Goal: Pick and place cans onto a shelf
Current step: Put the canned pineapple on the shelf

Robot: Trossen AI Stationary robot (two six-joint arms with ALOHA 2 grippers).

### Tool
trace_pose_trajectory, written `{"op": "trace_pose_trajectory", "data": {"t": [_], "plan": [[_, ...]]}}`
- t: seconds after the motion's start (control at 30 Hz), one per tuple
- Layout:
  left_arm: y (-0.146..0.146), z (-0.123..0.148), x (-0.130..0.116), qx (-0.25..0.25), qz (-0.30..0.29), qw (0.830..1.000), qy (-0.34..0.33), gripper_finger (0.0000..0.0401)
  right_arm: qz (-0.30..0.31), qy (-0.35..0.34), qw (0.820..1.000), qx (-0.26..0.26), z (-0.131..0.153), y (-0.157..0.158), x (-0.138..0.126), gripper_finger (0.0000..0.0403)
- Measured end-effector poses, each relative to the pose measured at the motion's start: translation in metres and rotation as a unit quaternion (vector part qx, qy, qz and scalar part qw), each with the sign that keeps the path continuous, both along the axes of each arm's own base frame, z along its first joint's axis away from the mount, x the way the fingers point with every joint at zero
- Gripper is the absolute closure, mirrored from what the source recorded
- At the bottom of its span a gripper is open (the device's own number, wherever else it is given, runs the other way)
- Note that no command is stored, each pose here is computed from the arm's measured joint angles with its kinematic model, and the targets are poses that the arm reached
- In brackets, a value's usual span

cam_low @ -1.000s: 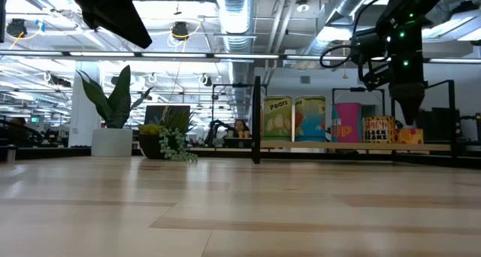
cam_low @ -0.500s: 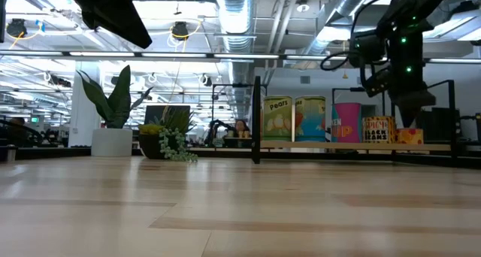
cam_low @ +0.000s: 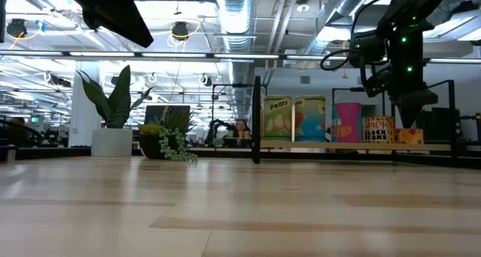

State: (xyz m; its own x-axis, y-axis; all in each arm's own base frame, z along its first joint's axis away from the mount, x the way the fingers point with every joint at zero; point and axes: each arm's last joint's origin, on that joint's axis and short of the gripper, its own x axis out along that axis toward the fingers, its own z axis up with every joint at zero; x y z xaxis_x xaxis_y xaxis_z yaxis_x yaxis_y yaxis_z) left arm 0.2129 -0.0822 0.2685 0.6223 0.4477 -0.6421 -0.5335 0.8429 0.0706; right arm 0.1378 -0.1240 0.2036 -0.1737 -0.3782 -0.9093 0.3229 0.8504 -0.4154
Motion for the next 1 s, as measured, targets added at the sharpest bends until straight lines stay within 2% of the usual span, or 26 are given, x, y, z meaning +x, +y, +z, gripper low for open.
{"op": "trace_pose_trajectory", "data": {"t": [0.3,0.57,0.77,1.0], "plan": [[0.000,0.000,0.000,0.000,0.000,1.000,0.001,0.0331,0.019,0.009,1.000,0.005,0.000,0.000,0.000,0.0397],[0.000,0.000,0.000,0.000,0.000,1.000,0.001,0.0331,0.002,0.002,1.000,0.010,-0.001,0.001,-0.001,0.0397],[0.000,0.000,0.000,0.000,0.000,1.000,0.001,0.0331,0.004,0.036,0.999,0.010,-0.017,0.007,-0.009,0.0396],[0.000,0.000,0.000,0.001,-0.001,1.000,0.001,0.0331,-0.001,0.028,1.000,0.007,-0.014,0.007,-0.009,0.0395]]}}
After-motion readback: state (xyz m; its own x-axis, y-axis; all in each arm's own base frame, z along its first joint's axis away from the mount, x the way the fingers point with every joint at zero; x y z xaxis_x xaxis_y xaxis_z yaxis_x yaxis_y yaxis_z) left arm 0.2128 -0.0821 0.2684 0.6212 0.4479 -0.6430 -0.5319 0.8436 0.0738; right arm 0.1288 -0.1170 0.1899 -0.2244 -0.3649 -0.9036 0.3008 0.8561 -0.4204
